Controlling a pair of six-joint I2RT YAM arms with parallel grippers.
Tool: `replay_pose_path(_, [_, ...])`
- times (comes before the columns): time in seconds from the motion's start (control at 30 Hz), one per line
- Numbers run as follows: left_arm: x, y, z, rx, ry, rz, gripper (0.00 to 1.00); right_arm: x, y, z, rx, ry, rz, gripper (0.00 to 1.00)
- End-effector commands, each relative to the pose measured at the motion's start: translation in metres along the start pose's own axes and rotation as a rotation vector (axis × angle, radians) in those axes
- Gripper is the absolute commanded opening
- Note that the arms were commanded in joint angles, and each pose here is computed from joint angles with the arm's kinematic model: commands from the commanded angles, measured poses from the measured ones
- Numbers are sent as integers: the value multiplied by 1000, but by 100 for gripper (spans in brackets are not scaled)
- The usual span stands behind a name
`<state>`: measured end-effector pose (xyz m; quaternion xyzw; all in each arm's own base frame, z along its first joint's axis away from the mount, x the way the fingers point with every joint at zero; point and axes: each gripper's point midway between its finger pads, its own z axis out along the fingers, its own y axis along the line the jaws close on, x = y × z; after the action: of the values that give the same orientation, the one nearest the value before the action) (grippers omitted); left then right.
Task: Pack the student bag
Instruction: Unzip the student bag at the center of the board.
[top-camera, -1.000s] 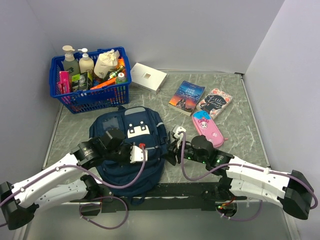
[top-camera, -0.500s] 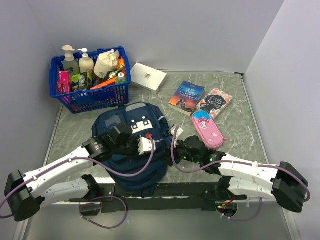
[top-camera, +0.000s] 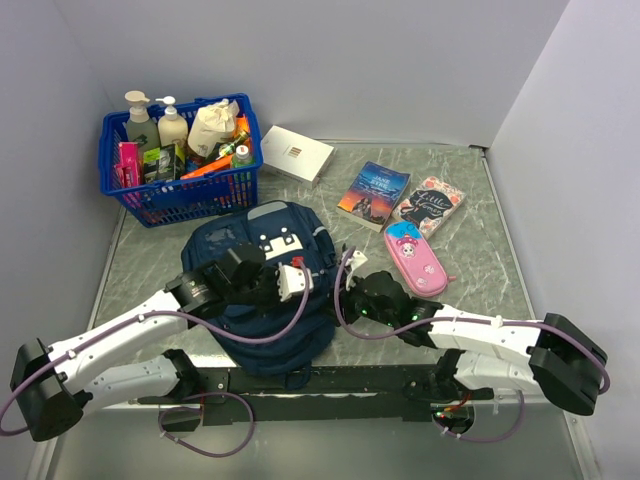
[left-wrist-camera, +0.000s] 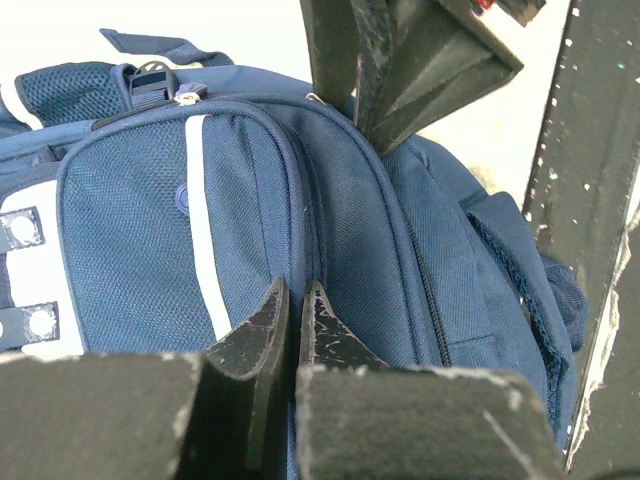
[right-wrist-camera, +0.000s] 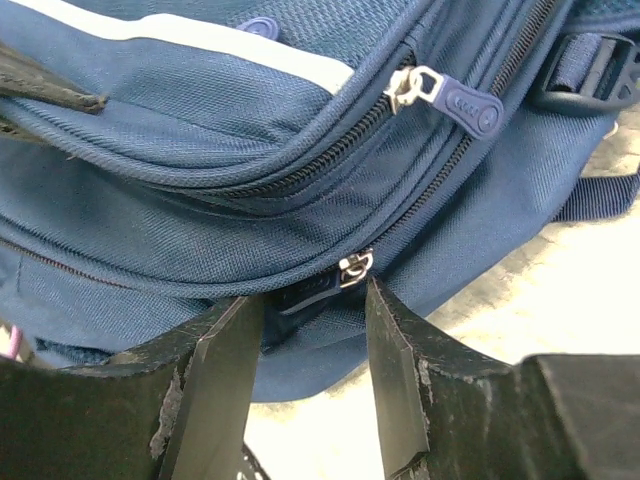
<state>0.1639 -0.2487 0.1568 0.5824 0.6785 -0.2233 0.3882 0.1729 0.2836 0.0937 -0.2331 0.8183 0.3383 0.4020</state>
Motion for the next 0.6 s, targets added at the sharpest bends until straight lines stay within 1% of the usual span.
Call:
replay_pose_path(0.0, [-100,15,-20,-28,-314,49,1,-27,-8,7,66,-112,34,50])
replay_pose_path(0.07, [-107,16,-21,-29,-334,37,1,-29,-11,5,79,-130,35,47])
replay_pose_path(0.1, [-108,16,-20,-26,-332,30,1,-29,-14,4,95,-137,34,38])
replay_pose_path(0.17, [-107,15,-19,-20,-329,20,1,-35,-16,-1,104,-164,30,29])
replay_pose_path(0.2, [-106,15,-19,-25,-327,18,1,-35,-19,-3,118,-170,30,22])
replay_pose_path(0.27, [-103,17,-19,-41,-323,14,1,-39,-21,-11,130,-192,24,15])
replay_pose_path(0.3, [-100,17,-18,-46,-319,10,1,-36,-24,-14,143,-187,23,7])
replay_pose_path(0.4, [-92,17,-14,-51,-305,-10,1,-38,-26,-23,145,-219,22,0])
replay_pose_path(0.57, [-84,21,-8,-74,-279,-41,1,-42,-20,-30,117,-226,6,0])
